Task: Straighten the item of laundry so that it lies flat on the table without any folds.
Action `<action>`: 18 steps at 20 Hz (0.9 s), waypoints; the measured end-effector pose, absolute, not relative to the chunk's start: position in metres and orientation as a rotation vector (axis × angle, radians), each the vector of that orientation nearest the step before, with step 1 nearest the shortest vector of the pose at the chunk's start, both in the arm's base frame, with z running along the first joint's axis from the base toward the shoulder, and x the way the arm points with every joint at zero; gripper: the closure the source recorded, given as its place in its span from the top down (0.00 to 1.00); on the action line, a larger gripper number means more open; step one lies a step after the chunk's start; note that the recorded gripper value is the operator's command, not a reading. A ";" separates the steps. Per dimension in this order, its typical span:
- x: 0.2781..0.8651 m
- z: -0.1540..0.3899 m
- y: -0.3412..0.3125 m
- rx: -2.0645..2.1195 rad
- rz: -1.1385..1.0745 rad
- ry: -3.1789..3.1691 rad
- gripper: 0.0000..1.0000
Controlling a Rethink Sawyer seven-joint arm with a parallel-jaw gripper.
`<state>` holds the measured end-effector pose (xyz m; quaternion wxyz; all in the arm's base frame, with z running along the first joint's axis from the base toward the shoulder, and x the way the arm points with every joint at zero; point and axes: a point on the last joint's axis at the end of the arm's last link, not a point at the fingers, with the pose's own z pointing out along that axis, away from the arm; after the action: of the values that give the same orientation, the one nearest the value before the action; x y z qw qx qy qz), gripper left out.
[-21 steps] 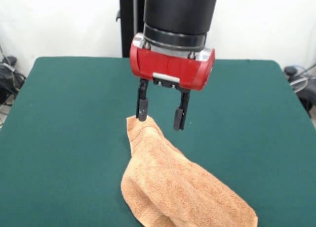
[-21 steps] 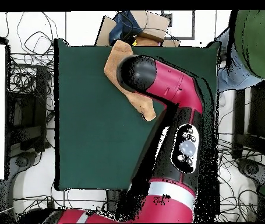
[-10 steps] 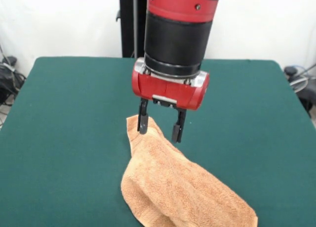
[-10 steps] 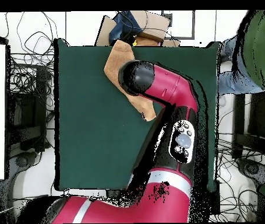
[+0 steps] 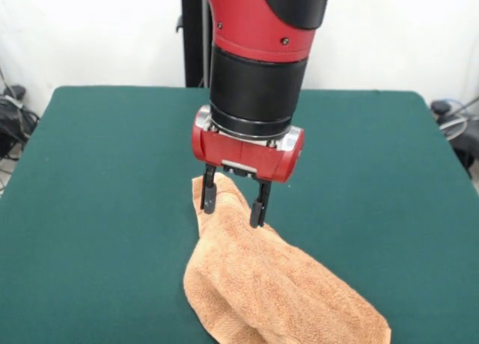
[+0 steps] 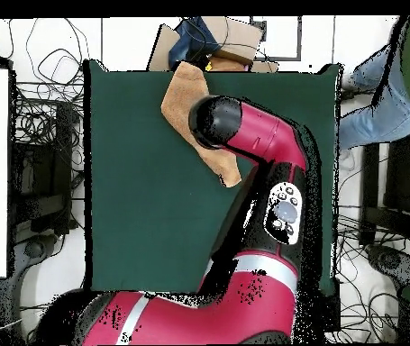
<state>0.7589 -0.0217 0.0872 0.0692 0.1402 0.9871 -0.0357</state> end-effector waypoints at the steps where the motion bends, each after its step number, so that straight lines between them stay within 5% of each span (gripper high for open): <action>1: 0.759 0.086 -0.023 0.425 -0.108 2.973 1.00; 18: 0.760 0.080 -0.031 0.437 -0.111 2.973 1.00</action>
<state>0.7600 -0.0313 0.0801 0.0671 0.1450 0.9865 -0.0368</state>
